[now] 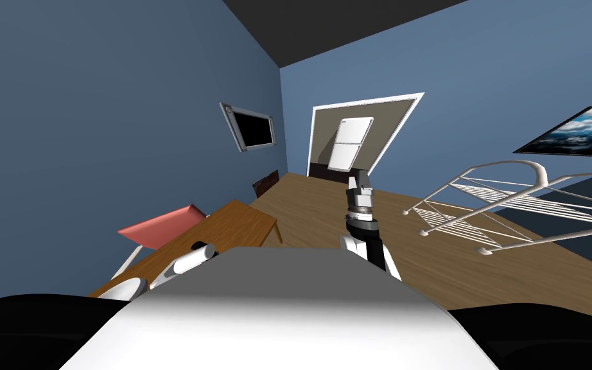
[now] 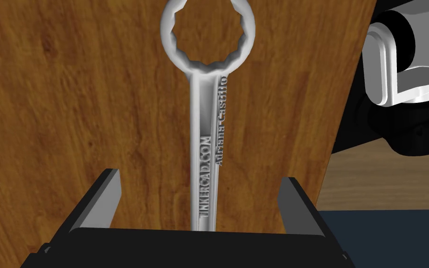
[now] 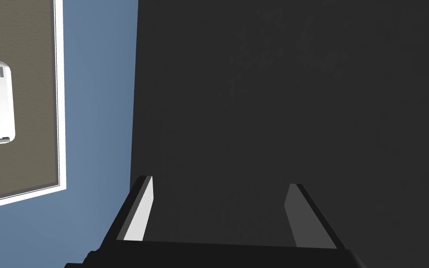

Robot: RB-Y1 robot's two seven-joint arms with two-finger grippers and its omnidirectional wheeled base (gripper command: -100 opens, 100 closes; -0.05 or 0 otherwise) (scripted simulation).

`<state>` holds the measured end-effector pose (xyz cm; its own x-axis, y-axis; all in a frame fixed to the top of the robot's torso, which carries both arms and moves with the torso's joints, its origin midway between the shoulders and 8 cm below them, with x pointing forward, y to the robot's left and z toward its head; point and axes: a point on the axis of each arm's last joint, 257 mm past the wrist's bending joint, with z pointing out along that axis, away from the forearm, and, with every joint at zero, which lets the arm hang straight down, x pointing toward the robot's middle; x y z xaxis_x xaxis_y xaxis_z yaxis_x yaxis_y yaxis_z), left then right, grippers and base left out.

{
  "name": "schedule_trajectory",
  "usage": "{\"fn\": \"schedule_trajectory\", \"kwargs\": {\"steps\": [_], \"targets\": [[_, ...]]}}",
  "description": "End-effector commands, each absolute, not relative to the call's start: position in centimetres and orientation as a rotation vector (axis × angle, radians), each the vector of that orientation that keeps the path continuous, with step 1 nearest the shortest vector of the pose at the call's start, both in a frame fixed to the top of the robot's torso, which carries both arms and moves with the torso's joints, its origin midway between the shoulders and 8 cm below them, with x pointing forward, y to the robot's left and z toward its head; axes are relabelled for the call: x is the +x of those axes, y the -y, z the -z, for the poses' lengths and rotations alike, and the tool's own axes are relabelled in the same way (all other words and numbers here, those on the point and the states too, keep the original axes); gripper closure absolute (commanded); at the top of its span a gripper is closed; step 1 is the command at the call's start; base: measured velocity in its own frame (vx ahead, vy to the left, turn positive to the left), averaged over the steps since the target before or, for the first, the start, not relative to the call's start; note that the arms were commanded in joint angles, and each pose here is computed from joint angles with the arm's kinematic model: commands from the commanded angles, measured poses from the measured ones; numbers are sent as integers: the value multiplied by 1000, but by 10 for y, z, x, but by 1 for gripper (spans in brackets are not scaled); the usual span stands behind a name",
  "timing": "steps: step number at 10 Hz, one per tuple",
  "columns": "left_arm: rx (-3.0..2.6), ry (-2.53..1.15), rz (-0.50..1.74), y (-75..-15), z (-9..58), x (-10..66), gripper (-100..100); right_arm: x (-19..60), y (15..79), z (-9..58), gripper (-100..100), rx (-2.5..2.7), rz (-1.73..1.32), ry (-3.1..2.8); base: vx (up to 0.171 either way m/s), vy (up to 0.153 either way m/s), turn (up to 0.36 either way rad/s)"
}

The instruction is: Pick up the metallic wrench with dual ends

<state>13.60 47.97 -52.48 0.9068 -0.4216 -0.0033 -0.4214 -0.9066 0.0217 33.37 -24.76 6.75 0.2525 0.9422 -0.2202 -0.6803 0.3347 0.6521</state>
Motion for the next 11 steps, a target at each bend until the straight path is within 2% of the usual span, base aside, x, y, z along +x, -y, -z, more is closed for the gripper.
{"fn": "schedule_trajectory", "kwargs": {"steps": [1, 5, 6, 10, 11], "targets": [[3047, 676, 12, -476, 535, 133, -100, 334, 248, -68, 0, 477, -1161, -650, 11, 13, 10], [3044, 678, 14, -470, 546, 130, -100, 334, 248, -68, 0, 477, -1161, -650, 17, 19, 7], [3045, 680, 12, -470, 546, 130, 100, 334, 248, -68, 0, 477, -1161, -650, 0, 0, 0], [3043, 680, 13, -469, 547, 130, 100, 334, 248, -68, 0, 477, -1161, -650, 0, 0, 0], [3043, 680, 13, -469, 547, 130, 0, 334, 248, -68, 0, 477, -1161, -650, 0, 0, 0]]}}
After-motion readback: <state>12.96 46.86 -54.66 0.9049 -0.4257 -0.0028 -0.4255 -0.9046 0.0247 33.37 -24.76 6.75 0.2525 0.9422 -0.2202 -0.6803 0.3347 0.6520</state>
